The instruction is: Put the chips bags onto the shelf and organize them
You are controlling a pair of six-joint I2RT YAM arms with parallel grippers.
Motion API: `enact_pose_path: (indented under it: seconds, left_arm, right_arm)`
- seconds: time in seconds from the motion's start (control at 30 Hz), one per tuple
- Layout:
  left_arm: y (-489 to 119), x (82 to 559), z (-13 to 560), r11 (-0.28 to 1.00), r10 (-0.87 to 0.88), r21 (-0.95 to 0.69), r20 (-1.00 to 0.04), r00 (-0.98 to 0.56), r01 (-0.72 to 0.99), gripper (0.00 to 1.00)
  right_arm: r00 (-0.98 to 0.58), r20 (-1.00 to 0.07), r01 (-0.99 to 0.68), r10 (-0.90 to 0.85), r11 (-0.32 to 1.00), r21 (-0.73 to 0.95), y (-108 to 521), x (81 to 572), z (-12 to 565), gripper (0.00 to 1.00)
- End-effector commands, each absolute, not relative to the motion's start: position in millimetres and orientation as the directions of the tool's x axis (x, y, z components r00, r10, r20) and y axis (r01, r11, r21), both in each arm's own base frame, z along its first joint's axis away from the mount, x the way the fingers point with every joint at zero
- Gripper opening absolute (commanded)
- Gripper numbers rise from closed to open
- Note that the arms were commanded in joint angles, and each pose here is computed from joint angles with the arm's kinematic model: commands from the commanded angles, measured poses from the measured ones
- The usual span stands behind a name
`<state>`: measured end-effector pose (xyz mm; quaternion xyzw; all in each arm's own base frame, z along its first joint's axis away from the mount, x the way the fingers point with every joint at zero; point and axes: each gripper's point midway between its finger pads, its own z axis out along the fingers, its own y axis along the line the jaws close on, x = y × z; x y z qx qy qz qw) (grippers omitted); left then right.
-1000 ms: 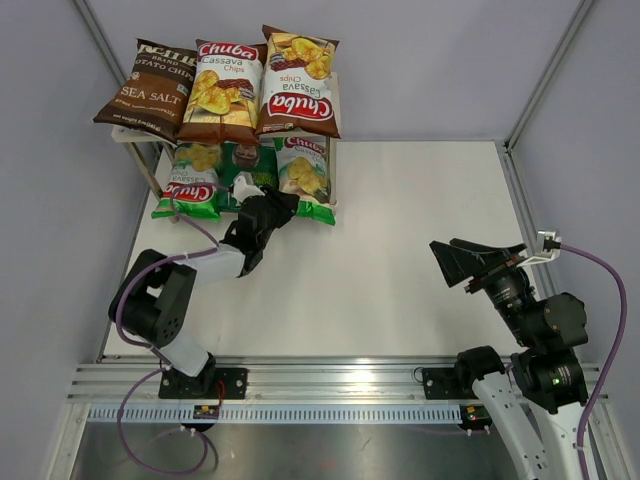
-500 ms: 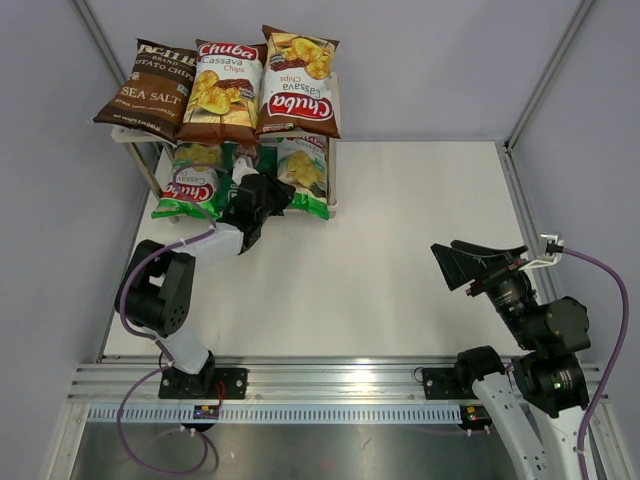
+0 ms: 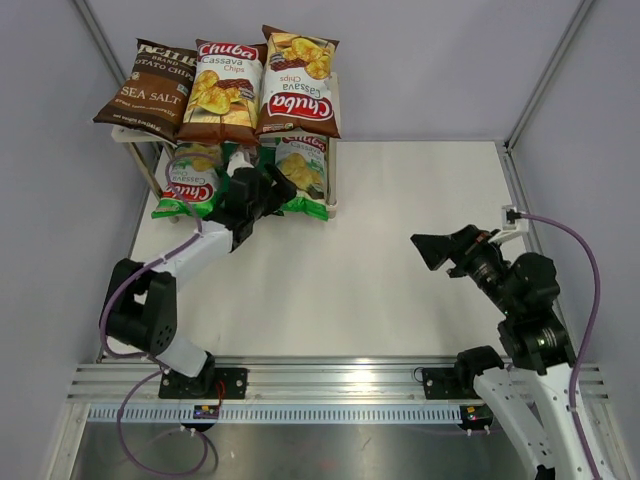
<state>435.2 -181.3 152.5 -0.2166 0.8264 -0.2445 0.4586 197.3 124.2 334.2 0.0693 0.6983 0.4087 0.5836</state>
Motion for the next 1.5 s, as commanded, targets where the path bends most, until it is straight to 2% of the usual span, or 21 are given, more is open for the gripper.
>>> enact_pose_path:
  seconds: [0.0,0.03,0.2,0.43,0.73,0.97,1.17,1.47]
  left_arm:
    - [-169,434,222,0.813,-0.553,-0.578,-0.733,-0.397,-0.066,0.93]
    - [-165,428,221,0.822,-0.543,-0.564,-0.735,-0.407,-0.080,0.99]
    - [-134,398,248,0.852,-0.517,-0.509,-0.780,-0.352,-0.121,0.99]
    - [-90,327,246,0.923,-0.384,-0.335,-0.814,-0.436,-0.188,0.99]
    - [-36,253,232,0.949,-0.281,-0.167,-0.834,-0.475,-0.269,0.99]
    - [-36,220,245,0.992,-0.122,-0.103,-0.880,-0.458,-0.066,0.99]
    - [-35,202,260,0.995,-0.076,-0.095,-0.938,-0.338,0.040,0.99]
    - [-32,192,254,0.992,-0.097,-0.115,-0.962,-0.254,0.059,0.99]
  right_arm:
    - [-0.395,-0.778,-0.381,0.488,0.684,0.622,135,208,312,1.00]
    - [-0.402,-0.778,-0.381,0.483,0.684,0.622,137,210,308,0.99]
    - [-0.391,-0.815,-0.307,0.428,0.774,0.554,123,228,287,0.99]
    - [-0.421,-0.841,-0.117,0.339,0.899,0.421,90,248,267,1.00]
    - [-0.458,-0.843,-0.121,0.281,0.920,0.372,88,248,277,0.99]
    - [-0.425,-0.874,-0.098,0.236,0.947,0.304,72,234,291,0.99]
    - [-0.407,-0.891,-0.122,0.201,0.955,0.271,66,217,290,0.99]
    - [-0.326,-0.933,-0.117,0.152,0.973,0.199,54,215,277,0.99]
